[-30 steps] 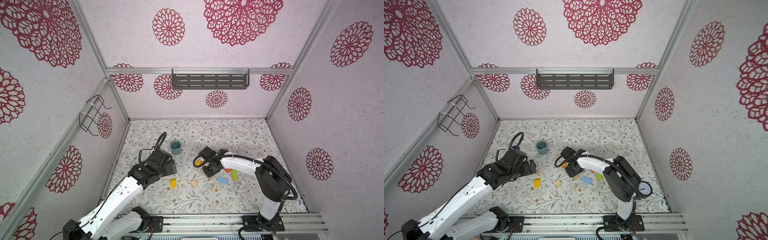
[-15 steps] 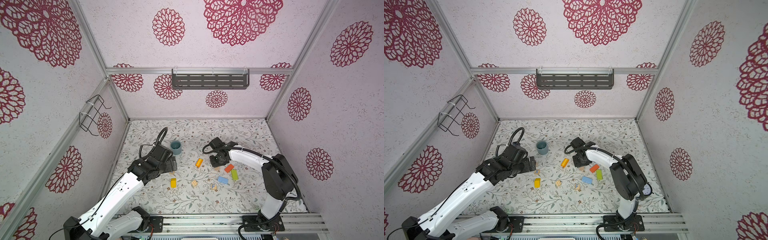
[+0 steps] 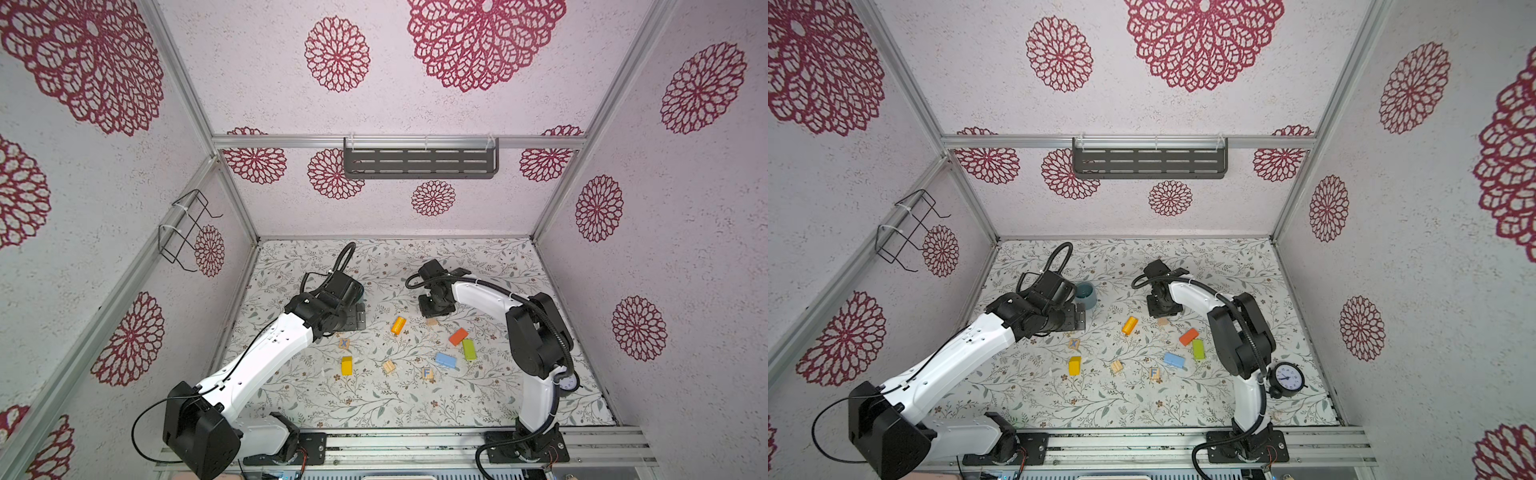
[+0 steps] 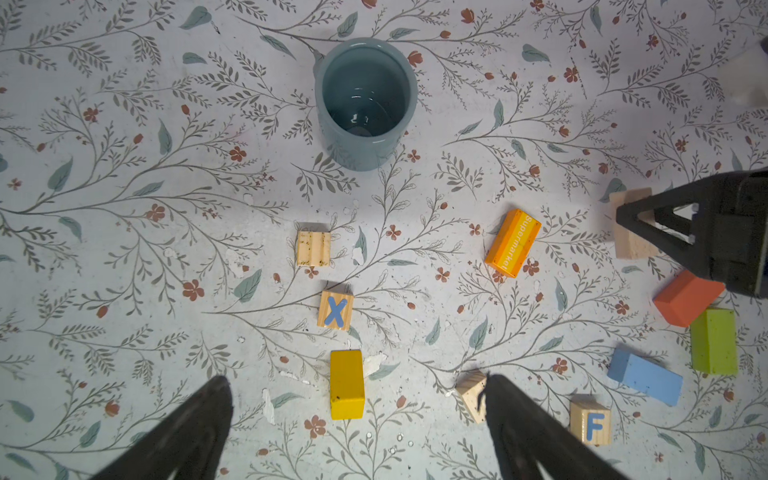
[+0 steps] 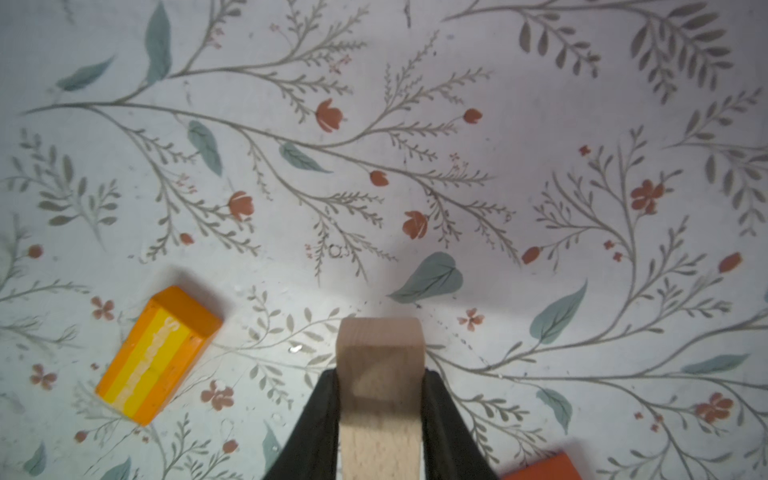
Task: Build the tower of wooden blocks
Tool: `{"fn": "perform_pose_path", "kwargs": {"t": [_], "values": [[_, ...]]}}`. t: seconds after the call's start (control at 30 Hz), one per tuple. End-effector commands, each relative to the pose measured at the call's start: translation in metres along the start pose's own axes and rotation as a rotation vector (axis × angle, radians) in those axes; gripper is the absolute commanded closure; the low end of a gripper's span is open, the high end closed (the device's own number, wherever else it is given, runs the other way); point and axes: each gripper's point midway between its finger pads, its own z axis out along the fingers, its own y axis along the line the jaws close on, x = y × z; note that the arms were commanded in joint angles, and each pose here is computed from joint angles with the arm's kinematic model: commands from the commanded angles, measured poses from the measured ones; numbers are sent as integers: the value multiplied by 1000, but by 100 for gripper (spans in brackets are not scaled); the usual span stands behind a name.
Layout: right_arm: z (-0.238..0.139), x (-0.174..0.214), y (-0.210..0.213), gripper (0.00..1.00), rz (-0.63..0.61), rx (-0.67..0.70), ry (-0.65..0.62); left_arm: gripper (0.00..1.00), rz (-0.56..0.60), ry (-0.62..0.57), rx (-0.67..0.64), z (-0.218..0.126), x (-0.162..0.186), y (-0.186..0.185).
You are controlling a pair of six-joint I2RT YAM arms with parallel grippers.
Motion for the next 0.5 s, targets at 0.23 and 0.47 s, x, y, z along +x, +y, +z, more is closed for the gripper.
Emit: {"fn": "perform_pose_path", "kwargs": {"t": [0.23,0.47], "values": [[7,-12,-18,75,65,48,14,3,17,11,31,3,-2,-11],[13,-11,-18,70,91,37,17,3,26,32,29,8,1,-12]]}}
